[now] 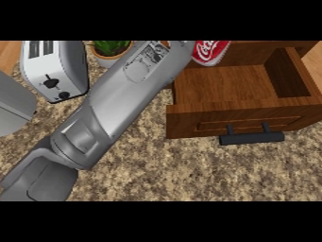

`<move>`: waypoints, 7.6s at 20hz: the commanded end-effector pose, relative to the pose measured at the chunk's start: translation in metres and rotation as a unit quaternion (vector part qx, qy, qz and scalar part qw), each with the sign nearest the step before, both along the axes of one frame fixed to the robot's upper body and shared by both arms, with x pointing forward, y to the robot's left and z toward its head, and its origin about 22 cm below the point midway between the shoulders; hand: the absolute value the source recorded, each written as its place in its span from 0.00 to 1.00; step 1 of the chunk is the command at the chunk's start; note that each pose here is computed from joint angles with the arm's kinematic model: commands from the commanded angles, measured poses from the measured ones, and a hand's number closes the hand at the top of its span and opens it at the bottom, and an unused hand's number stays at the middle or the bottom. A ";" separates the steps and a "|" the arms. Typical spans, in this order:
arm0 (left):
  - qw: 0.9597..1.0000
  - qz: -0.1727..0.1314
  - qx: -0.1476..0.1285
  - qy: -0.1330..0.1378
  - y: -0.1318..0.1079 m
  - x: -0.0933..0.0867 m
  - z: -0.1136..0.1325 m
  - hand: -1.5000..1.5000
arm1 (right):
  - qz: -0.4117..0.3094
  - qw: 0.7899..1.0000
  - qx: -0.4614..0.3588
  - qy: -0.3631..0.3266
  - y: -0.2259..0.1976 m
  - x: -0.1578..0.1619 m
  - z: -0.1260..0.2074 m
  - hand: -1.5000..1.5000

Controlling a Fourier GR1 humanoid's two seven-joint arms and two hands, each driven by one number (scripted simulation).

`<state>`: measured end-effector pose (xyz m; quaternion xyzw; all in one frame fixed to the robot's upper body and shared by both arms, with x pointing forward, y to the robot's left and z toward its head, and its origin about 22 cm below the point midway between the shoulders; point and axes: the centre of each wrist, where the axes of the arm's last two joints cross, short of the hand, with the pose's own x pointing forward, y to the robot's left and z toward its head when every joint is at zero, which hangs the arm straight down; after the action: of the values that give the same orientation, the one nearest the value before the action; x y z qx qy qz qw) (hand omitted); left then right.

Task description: Pick up the can, place it into the drawer and close the drawer

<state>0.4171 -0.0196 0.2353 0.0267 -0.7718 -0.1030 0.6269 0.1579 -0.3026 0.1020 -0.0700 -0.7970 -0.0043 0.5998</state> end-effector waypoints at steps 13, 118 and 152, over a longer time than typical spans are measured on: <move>0.998 0.048 0.042 -0.011 0.006 0.010 -0.041 1.00 | 0.008 1.000 -0.005 -0.010 0.008 0.015 0.004 0.00; 0.995 0.100 -0.003 0.014 0.157 -0.053 -0.063 0.00 | -0.202 0.800 -0.563 -0.046 0.089 0.287 -0.044 0.00; 0.992 0.124 -0.012 0.022 0.205 -0.074 -0.091 0.00 | -0.099 0.977 -0.179 -0.063 0.136 0.309 0.003 0.00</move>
<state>0.3437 0.1767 0.1438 0.1121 -0.7516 -0.0247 0.6495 0.4630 -0.1850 0.0925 -0.2953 -0.7949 0.1391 0.5114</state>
